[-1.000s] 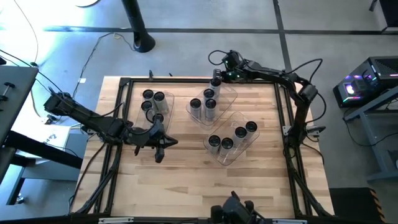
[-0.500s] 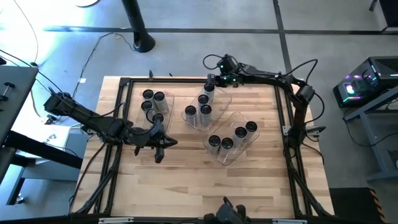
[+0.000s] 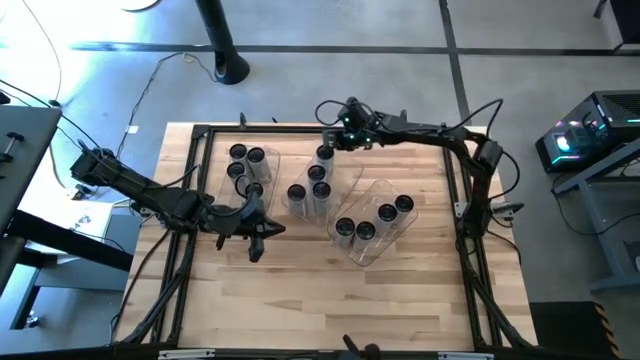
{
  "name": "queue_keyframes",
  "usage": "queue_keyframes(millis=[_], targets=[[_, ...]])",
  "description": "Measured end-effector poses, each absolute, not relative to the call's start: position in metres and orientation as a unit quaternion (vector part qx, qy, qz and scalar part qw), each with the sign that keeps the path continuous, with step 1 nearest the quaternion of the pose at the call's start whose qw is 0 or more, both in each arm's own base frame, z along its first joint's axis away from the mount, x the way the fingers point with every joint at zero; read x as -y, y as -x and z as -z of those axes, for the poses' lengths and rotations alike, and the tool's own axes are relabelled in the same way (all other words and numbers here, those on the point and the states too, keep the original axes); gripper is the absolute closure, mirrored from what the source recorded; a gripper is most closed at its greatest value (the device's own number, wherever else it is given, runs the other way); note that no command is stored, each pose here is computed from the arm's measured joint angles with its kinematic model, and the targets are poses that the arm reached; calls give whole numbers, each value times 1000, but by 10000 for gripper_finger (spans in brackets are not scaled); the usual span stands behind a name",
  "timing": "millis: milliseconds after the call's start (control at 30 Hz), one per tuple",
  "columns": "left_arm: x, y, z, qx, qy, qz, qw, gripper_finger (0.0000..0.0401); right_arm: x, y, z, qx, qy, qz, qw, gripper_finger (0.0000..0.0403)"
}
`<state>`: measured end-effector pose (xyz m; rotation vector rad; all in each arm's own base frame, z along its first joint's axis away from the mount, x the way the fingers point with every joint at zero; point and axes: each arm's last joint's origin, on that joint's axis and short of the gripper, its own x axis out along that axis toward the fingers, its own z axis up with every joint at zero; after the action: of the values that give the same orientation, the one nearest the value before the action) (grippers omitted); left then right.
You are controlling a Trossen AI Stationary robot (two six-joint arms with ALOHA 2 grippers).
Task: Sort soda cans
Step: Adjust all the transparent bins
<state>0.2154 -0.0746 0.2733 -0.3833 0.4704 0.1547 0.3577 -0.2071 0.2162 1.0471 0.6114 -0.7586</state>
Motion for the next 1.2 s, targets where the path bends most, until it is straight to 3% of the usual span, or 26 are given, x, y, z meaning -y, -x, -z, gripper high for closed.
queue_keyframes(millis=[400,600,767,1000,1200], targets=[[75,-215,-273,-236,179,-66,953,401,186,-372,-226,-265,-442,328,792,403],[75,-215,-272,-242,174,-58,953,401,185,-346,-266,-254,-367,377,812,403],[73,-216,-273,-243,166,-56,954,401,169,-319,-277,-342,-330,402,783,403],[64,-219,-273,-240,152,-66,957,401,121,-318,-264,-486,-303,332,749,403],[54,-222,-273,-245,151,-62,956,401,96,-318,-263,-519,-278,330,738,403]])
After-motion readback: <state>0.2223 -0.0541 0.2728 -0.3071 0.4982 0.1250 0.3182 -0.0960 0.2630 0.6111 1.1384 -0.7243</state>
